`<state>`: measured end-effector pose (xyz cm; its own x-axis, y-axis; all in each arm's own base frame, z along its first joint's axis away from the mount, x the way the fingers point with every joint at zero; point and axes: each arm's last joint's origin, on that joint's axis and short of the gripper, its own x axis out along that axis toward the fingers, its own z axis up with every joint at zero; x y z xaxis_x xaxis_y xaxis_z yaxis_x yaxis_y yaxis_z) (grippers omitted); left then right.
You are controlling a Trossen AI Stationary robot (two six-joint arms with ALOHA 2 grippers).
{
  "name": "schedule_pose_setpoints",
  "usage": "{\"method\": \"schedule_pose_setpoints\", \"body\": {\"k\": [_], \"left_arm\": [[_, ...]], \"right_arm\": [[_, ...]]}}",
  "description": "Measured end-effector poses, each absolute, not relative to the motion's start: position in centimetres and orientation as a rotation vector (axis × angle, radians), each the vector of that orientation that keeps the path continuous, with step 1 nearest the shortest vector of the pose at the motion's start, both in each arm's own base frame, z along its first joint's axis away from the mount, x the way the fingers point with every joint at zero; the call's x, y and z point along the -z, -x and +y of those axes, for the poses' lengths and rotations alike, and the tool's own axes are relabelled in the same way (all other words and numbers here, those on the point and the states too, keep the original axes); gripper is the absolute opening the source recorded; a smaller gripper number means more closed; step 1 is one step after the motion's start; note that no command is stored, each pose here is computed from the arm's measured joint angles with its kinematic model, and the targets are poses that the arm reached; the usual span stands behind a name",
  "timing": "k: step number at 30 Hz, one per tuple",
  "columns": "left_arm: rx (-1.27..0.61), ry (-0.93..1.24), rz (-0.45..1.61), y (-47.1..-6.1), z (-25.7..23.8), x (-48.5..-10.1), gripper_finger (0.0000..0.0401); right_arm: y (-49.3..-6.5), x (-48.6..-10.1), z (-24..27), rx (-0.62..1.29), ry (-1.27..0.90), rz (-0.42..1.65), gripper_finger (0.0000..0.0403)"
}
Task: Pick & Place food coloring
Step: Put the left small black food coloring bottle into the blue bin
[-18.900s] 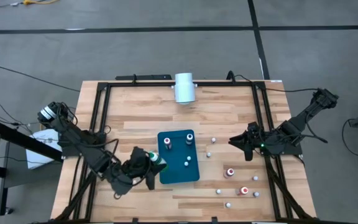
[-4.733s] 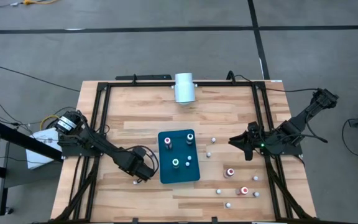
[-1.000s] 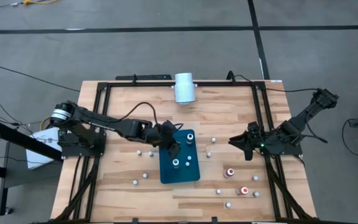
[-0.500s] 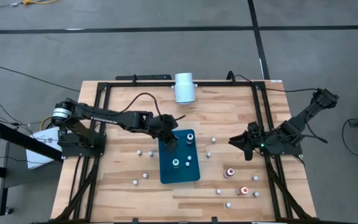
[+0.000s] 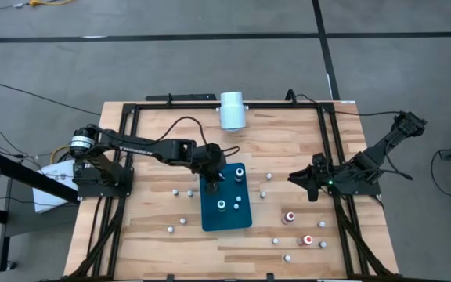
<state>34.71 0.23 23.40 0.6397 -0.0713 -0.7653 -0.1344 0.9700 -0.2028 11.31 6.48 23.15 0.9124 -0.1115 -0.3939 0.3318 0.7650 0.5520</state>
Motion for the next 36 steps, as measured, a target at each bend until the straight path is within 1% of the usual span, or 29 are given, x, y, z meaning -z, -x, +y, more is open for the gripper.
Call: {"method": "schedule_pose_setpoints", "body": {"k": [3,7,13,17,20,23,27,36], "left_arm": [[-0.041,0.266,0.929,-35.1,0.1,-22.9,0.007],[-0.034,0.26,0.925,-36.1,-0.3,-23.7,0.007],[-0.054,0.229,0.99,-37.1,-1.4,-24.8,0.007],[-0.051,0.246,1.032,-37.7,-2.8,-24.2,0.007],[-0.072,0.253,1.055,-37.6,-3.7,-23.9,0.0071],[-0.133,0.257,1.112,-37.1,-4.1,-23.5,0.0071],[-0.164,0.27,1.103,-37.1,-4.3,-23.5,0.0071],[-0.244,0.386,1.152,-36.9,-5.2,-22.6,0.0071]], "right_arm": [[-11.3,-23.2,6.5,0.245,-0.663,0.349,0.0095],[-11.3,-23.2,6.5,0.246,-0.661,0.35,0.0095],[-11.3,-23.2,6.5,0.247,-0.66,0.351,0.0095],[-11.3,-23.2,6.5,0.247,-0.66,0.351,0.0095],[-11.3,-23.1,6.5,0.247,-0.659,0.351,0.0095],[-11.3,-23.1,6.5,0.247,-0.659,0.352,0.0095],[-11.3,-23.1,6.5,0.246,-0.653,0.352,0.0095],[-11.3,-23.1,6.5,0.245,-0.652,0.354,0.0095]]}}
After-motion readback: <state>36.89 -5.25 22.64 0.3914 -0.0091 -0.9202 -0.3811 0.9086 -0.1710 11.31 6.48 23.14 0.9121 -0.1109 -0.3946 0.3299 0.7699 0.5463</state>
